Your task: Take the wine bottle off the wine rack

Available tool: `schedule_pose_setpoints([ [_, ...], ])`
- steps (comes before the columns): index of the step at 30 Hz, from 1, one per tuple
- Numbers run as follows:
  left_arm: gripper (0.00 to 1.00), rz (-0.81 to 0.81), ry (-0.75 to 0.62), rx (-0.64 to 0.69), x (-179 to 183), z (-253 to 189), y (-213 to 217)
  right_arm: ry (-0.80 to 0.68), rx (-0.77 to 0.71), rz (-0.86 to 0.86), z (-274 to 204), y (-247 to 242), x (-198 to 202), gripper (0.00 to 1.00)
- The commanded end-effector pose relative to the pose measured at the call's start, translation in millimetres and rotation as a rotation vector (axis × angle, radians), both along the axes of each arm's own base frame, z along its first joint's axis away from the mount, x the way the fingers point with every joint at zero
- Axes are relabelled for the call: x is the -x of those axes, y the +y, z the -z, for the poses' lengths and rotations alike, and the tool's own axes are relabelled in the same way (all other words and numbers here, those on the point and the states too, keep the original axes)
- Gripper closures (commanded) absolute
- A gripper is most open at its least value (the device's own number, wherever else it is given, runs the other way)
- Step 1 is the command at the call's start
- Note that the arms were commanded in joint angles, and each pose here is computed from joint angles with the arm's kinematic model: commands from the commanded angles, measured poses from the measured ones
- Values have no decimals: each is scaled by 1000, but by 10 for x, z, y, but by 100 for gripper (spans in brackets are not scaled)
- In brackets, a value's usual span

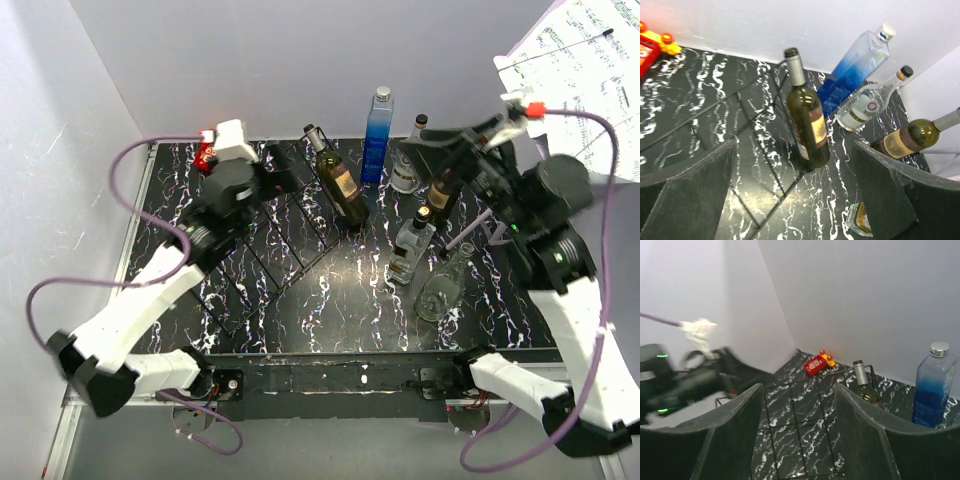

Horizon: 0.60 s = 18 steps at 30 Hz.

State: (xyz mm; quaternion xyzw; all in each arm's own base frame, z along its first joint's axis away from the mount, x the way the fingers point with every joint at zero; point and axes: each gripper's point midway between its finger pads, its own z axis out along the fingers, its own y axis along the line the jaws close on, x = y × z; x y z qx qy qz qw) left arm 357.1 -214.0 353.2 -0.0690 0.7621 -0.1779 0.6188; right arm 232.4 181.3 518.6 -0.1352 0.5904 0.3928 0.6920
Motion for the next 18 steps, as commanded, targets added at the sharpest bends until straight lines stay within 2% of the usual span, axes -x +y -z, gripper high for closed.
schedule_pose_setpoints([
  [1, 2, -16, -32, -43, 396, -120, 515, 41, 99, 0, 64, 262, -388, 35],
  [6, 2, 0, -70, -169, 787, 2, 897, 111, 315, 99, 491, 648, -1102, 35],
  [11, 2, -8, -71, -237, 1044, 188, 1164, 144, 412, 123, 848, 1026, -1578, 35],
  [18, 2, -12, -30, -328, 1155, 714, 1316, 156, 566, 204, 1388, 1417, -2211, 31],
])
